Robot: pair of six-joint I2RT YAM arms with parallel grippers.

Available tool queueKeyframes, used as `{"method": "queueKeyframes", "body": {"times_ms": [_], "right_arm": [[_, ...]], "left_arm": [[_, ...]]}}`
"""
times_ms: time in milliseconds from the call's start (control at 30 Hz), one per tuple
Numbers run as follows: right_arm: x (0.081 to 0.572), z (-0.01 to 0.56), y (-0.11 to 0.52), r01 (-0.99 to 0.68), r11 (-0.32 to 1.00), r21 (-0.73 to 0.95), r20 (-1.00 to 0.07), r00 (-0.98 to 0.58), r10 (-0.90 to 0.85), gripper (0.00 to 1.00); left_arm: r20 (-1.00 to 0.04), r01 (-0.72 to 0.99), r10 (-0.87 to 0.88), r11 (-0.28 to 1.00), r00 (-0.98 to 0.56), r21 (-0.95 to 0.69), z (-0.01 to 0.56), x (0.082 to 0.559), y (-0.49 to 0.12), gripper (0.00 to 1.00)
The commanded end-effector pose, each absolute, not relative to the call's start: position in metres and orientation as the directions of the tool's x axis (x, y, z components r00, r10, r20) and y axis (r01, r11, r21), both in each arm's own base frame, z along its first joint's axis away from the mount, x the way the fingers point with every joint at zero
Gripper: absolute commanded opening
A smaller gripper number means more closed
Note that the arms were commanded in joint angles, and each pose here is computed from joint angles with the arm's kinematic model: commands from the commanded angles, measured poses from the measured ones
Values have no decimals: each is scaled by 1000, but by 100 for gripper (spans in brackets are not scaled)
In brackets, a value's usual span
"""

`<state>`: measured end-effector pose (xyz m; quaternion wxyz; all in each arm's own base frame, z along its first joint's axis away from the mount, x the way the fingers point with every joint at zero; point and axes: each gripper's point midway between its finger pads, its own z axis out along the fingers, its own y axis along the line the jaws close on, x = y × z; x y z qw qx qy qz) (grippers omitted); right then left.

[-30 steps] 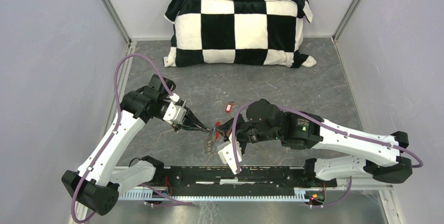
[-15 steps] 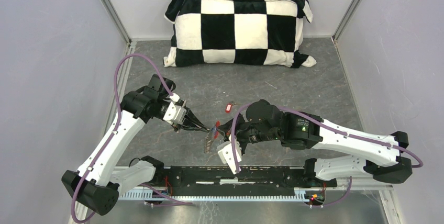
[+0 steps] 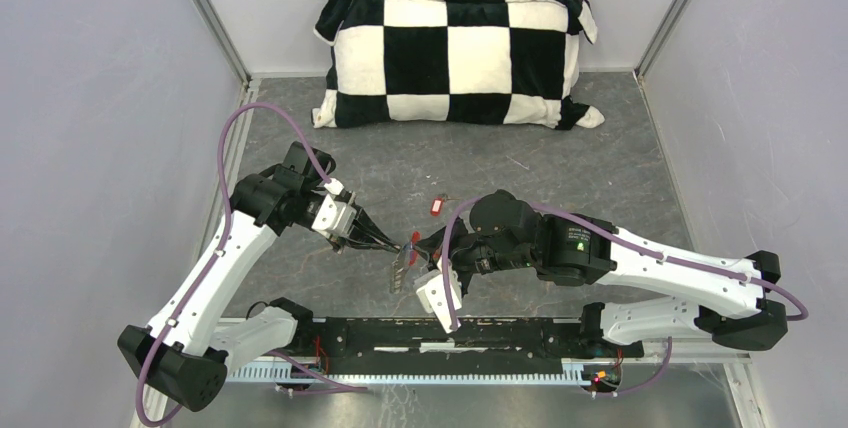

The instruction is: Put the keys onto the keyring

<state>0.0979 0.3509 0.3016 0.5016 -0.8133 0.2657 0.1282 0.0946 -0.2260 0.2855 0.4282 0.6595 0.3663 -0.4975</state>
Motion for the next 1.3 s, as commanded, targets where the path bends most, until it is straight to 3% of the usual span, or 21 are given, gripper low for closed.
{"method": "queueKeyframes", "body": {"times_ms": [0, 1267], "right_arm": [[93, 311, 352, -553, -346, -758, -483, 832, -272, 0], [89, 322, 364, -526, -319, -789, -474, 850, -231, 0]], "left_arm": [[-972, 907, 37, -369, 233, 203, 291, 94, -228, 2], [-969, 911, 57, -360, 239, 203, 286, 99, -228, 2]]}}
